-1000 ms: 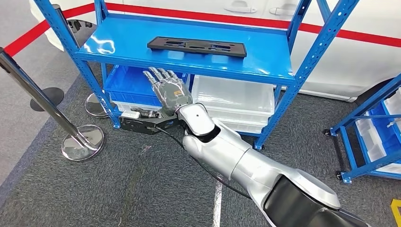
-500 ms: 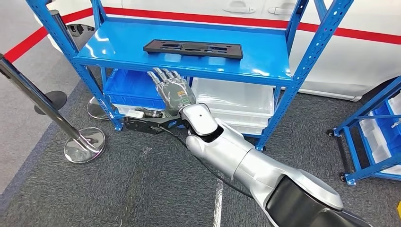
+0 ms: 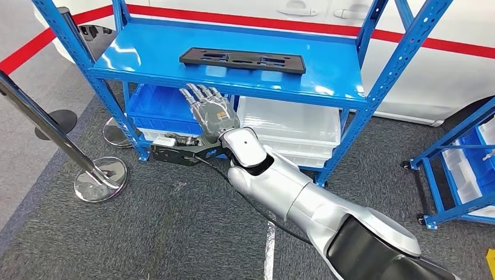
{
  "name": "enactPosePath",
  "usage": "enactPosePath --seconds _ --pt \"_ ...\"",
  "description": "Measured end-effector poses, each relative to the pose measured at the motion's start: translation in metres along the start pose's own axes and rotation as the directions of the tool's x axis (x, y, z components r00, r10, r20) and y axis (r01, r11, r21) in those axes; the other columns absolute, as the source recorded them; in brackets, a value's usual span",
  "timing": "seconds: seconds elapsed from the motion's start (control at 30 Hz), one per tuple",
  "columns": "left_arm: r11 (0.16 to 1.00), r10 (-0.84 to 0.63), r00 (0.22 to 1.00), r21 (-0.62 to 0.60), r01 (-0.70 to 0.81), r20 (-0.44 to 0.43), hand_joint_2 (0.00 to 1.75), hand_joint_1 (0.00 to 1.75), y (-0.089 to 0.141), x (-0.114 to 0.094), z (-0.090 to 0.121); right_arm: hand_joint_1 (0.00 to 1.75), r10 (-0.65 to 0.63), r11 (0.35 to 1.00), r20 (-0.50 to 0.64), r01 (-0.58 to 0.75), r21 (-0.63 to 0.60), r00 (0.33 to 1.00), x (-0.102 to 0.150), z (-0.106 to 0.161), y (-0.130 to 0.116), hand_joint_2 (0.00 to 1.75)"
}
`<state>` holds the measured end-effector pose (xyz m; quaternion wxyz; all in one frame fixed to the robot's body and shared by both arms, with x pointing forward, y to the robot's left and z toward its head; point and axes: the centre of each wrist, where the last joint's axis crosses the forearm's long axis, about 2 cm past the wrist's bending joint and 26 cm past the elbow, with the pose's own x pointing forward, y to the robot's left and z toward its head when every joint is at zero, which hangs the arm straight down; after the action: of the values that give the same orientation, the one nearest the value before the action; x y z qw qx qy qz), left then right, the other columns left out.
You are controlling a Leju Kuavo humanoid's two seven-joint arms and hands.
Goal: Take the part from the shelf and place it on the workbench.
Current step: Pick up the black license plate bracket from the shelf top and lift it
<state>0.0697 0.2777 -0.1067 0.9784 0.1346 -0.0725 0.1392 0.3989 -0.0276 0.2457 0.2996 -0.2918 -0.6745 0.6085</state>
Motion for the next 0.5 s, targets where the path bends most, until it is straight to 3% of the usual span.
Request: enactPosePath --seconds 0.5 --pt "1.000 0.000 1.000 -0.004 0.000 0.005 0.00 0.00 0.0001 0.0010 -0.0001 0.00 0.013 1.000 -0.004 -0.013 0.008 1.000 -0.0035 0.0020 0.0028 0.00"
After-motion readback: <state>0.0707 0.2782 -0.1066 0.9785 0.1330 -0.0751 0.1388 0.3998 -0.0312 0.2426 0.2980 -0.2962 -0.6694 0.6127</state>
